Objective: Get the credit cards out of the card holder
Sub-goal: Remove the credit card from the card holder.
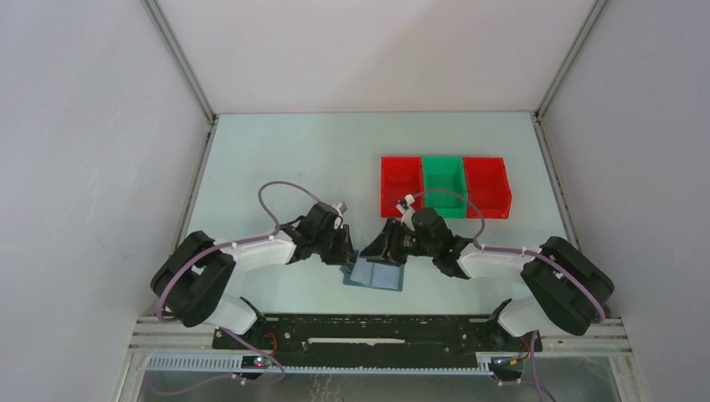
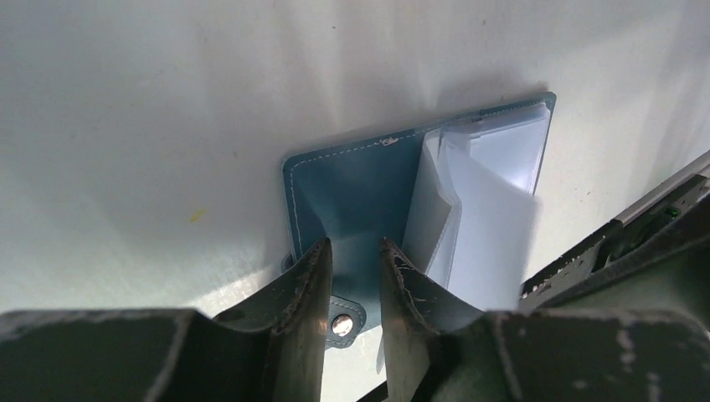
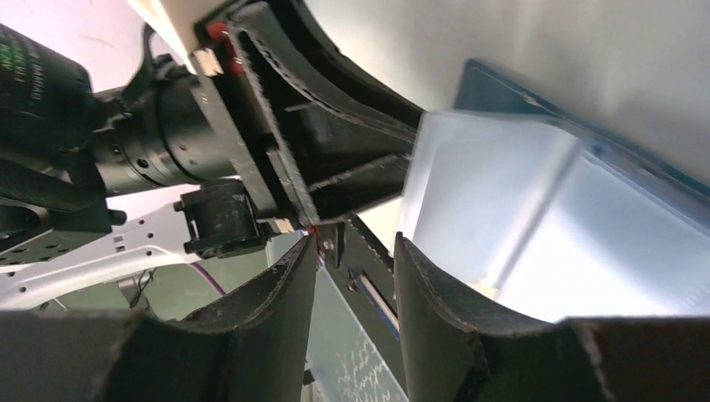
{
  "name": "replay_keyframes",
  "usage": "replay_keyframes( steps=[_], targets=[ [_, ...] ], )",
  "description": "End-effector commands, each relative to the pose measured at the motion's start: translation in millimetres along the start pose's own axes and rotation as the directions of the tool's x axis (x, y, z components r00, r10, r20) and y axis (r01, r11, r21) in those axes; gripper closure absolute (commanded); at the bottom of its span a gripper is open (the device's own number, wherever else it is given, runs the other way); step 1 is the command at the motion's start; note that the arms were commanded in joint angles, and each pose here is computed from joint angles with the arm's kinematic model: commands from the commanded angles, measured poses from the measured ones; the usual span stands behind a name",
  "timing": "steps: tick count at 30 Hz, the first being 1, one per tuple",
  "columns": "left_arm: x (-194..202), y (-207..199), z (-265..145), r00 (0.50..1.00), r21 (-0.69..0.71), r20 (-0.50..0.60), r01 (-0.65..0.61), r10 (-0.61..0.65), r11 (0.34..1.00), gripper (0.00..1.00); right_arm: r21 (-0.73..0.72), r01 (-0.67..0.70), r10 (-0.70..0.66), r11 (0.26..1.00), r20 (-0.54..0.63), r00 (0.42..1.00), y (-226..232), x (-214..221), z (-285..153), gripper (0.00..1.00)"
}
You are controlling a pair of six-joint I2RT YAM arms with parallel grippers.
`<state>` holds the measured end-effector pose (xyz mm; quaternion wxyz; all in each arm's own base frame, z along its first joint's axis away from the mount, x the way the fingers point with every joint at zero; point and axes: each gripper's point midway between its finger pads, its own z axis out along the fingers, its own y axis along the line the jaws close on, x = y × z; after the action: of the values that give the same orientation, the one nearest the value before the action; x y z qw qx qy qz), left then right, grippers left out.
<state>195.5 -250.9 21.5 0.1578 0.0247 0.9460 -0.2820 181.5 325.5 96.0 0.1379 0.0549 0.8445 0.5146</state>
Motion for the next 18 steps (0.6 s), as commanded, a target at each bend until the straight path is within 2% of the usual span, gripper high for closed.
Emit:
replay_keyframes(
  steps=[1,7,11,14,18],
  targets=[
    [-6,19,-9,1.000,-0.054,0.013,-0.001,0.002,0.999,0.66,-0.070,0.069,-0.072,0.995,-0.042,0.997,25,0,11,0.52],
    [-48,7,-61,0.988,-0.030,0.154,0.008,-0.003,1.000,0.60,-0.021,0.040,-0.041,0.999,-0.078,0.996,9,3,29,0.52],
    [-60,-8,-87,0.974,0.005,0.227,0.005,-0.006,1.000,0.56,0.002,0.027,-0.026,1.000,-0.102,0.994,0,6,44,0.52],
    [-58,-24,-95,0.974,0.087,0.224,0.003,-0.022,0.996,0.57,0.006,0.027,-0.027,1.000,-0.094,0.995,4,4,43,0.54],
    [-48,-55,-97,0.981,0.221,0.192,-0.016,-0.027,0.975,0.57,0.043,0.075,-0.075,0.996,0.005,0.997,11,-10,21,0.53]
  ],
)
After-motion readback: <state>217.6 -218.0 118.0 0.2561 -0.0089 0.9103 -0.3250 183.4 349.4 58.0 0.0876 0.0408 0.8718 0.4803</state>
